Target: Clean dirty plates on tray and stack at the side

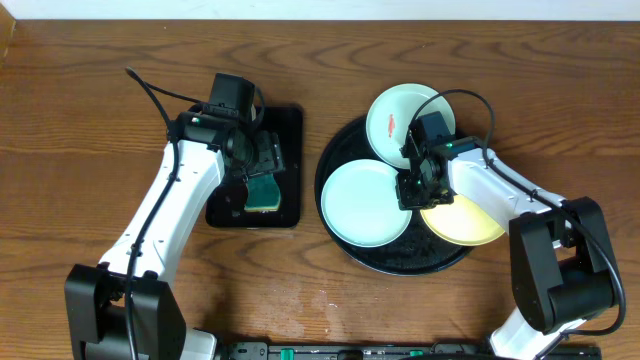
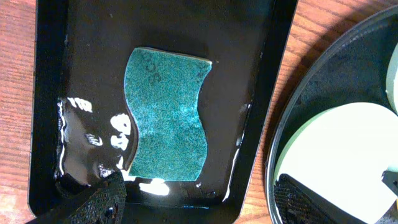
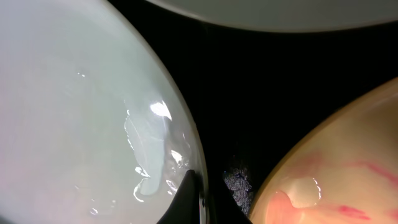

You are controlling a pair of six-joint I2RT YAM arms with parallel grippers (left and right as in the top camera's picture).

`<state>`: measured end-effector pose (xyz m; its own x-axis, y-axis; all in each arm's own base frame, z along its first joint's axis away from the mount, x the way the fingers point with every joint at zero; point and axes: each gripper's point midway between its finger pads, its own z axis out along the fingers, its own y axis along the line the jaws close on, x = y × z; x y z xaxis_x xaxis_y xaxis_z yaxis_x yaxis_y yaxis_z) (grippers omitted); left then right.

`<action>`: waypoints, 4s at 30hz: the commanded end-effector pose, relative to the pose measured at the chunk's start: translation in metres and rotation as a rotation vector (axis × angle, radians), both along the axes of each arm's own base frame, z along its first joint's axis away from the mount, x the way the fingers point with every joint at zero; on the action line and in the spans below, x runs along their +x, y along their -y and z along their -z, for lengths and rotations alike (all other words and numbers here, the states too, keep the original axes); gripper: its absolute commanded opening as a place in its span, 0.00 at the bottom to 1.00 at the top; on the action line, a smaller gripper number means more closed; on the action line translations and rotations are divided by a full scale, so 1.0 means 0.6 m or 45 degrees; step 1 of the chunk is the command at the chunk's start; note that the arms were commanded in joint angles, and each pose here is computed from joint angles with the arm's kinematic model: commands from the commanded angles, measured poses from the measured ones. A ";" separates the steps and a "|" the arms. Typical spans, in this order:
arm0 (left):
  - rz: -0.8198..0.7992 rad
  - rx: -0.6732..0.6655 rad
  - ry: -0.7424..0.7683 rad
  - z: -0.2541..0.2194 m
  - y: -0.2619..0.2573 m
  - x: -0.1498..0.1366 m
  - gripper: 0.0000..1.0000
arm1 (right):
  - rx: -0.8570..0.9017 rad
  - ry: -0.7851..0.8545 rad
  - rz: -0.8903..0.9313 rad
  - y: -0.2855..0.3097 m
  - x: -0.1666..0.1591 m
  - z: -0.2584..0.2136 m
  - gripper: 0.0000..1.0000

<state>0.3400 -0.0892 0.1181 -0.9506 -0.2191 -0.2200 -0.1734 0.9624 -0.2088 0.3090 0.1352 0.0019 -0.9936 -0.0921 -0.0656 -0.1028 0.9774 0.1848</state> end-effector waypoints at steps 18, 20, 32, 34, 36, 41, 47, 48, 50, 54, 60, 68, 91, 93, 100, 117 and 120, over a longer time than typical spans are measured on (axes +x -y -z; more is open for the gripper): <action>0.053 -0.045 0.249 -0.157 -0.014 -0.074 0.83 | -0.009 0.796 -0.091 -0.008 0.125 -0.283 0.01; 0.053 -0.054 0.295 -0.174 -0.015 -0.082 0.83 | 0.021 0.856 -0.112 -0.031 0.141 -0.298 0.01; 0.045 -0.085 0.450 -0.241 -0.027 -0.137 0.84 | -0.009 1.200 -0.311 -0.249 0.214 -0.301 0.01; 0.045 -0.086 0.453 -0.244 -0.028 -0.143 0.84 | -0.044 1.293 -0.354 -0.270 0.216 -0.319 0.01; 0.045 -0.085 0.447 -0.244 -0.029 -0.149 0.84 | -0.064 1.383 -0.461 -0.293 0.211 -0.342 0.01; 0.045 -0.082 0.436 -0.242 -0.030 -0.154 0.84 | -0.170 1.549 -0.641 -0.323 0.184 -0.398 0.01; 0.045 -0.082 0.438 -0.242 -0.030 -0.153 0.84 | -0.270 1.696 -0.648 -0.327 0.162 -0.465 0.01; 0.045 -0.083 0.438 -0.242 -0.030 -0.153 0.84 | -0.268 1.705 -0.642 -0.327 0.159 -0.472 0.01; 0.045 -0.083 0.438 -0.242 -0.030 -0.153 0.84 | -0.258 1.720 -0.636 -0.326 0.155 -0.483 0.01; 0.045 -0.083 0.438 -0.242 -0.030 -0.153 0.84 | -0.244 1.747 -0.618 -0.320 0.150 -0.504 0.01; 0.045 -0.082 0.438 -0.242 -0.030 -0.153 0.84 | -0.252 1.785 -0.639 -0.323 0.146 -0.519 0.01; 0.045 -0.083 0.437 -0.242 -0.030 -0.153 0.84 | -0.325 1.820 -0.753 -0.333 0.138 -0.523 0.01; 0.045 -0.083 0.437 -0.242 -0.030 -0.153 0.84 | -0.623 1.846 -0.848 -0.315 0.141 -0.531 0.01; 0.045 -0.083 0.437 -0.242 -0.030 -0.153 0.84 | -0.577 1.871 -0.613 -0.294 0.152 -0.550 0.01; 0.045 -0.082 0.433 -0.241 -0.030 -0.154 0.84 | -0.369 1.811 -0.740 -0.342 0.121 -0.520 0.01; 0.046 -0.081 0.433 -0.240 -0.030 -0.150 0.84 | 0.277 0.795 0.078 -0.161 0.123 -0.345 0.01; 0.050 -0.079 0.434 -0.240 -0.030 -0.150 0.85 | 0.419 0.666 0.177 -0.088 0.136 -0.350 0.01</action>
<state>0.2478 -0.0705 0.2531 -0.8429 -0.2183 -0.4919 -0.0695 0.9505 -0.3027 0.4000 0.1875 0.1810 -0.7633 -0.0626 -0.6430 -0.1658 0.9809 0.1013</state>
